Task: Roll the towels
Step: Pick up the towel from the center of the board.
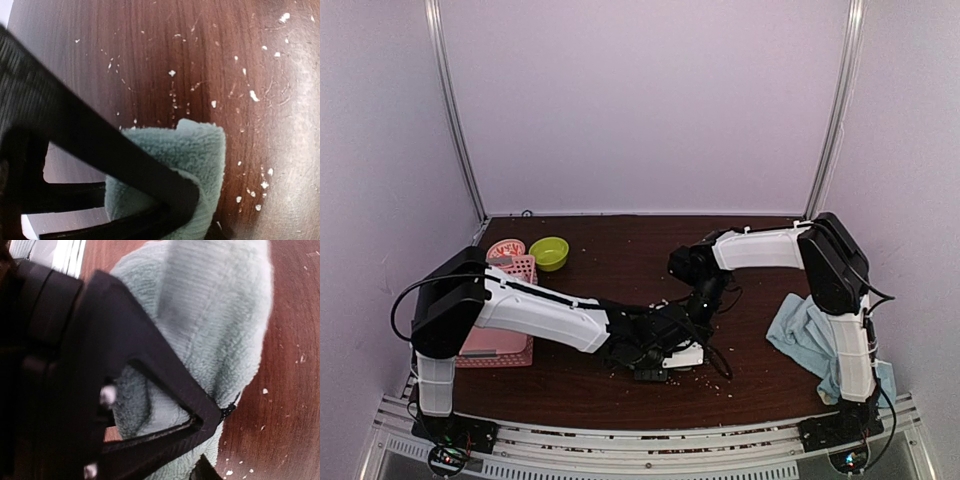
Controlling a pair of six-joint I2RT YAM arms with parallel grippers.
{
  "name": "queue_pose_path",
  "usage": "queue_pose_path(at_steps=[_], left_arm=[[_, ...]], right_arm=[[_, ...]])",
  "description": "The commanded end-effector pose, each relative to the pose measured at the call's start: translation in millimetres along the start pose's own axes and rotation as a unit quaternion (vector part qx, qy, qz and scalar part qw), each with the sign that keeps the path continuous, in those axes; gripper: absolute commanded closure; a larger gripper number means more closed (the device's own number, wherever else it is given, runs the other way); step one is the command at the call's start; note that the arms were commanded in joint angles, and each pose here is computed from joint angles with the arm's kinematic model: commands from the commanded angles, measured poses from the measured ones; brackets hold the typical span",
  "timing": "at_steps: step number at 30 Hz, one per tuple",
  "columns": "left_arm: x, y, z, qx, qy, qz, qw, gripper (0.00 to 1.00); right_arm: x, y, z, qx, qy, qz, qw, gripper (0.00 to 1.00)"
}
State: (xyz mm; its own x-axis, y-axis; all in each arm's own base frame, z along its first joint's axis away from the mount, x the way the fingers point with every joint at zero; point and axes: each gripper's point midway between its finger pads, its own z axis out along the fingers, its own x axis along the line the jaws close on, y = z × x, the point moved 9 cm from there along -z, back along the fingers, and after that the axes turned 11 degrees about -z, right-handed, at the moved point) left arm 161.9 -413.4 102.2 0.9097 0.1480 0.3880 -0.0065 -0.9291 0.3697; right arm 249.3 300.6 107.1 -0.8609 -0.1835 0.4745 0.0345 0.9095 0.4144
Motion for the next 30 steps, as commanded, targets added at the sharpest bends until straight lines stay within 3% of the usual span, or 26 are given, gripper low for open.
queue_pose_path(at_steps=[1,6,7,8,9,10,14,19,24,30], left_arm=[[5,-21,13,0.043,0.023,0.009,0.999,0.76],[8,-18,2,0.012,0.026,0.009,1.000,0.91],[10,-16,-1,0.005,0.030,0.007,1.000,0.93],[11,-14,-4,-0.003,0.033,0.006,0.999,0.95],[14,-11,-7,-0.011,0.036,0.005,0.999,0.96],[16,-9,-11,-0.019,0.040,0.004,0.999,0.97],[25,-2,-28,-0.039,0.054,0.000,0.998,1.00],[51,-3,-73,-0.072,0.092,-0.023,0.993,1.00],[78,-35,-110,-0.087,0.131,-0.049,0.986,1.00],[109,-97,-126,-0.064,0.141,-0.076,0.985,1.00]], right_arm=[[20,-20,5,0.062,0.025,0.007,0.998,0.67],[52,-5,-29,0.040,0.034,-0.031,0.998,0.54],[58,-2,-37,0.035,0.024,-0.038,0.998,0.47],[64,1,-46,0.031,0.010,-0.049,0.998,0.33],[71,3,-54,0.029,-0.005,-0.060,0.998,0.04],[76,5,-64,0.030,-0.024,-0.067,0.997,0.01],[83,4,-109,0.023,-0.111,-0.064,0.992,0.00],[68,-16,-159,-0.059,-0.209,-0.030,0.976,0.00],[48,-38,-154,-0.133,-0.263,0.020,0.955,0.00],[41,-46,-144,-0.151,-0.266,0.029,0.951,0.00]])
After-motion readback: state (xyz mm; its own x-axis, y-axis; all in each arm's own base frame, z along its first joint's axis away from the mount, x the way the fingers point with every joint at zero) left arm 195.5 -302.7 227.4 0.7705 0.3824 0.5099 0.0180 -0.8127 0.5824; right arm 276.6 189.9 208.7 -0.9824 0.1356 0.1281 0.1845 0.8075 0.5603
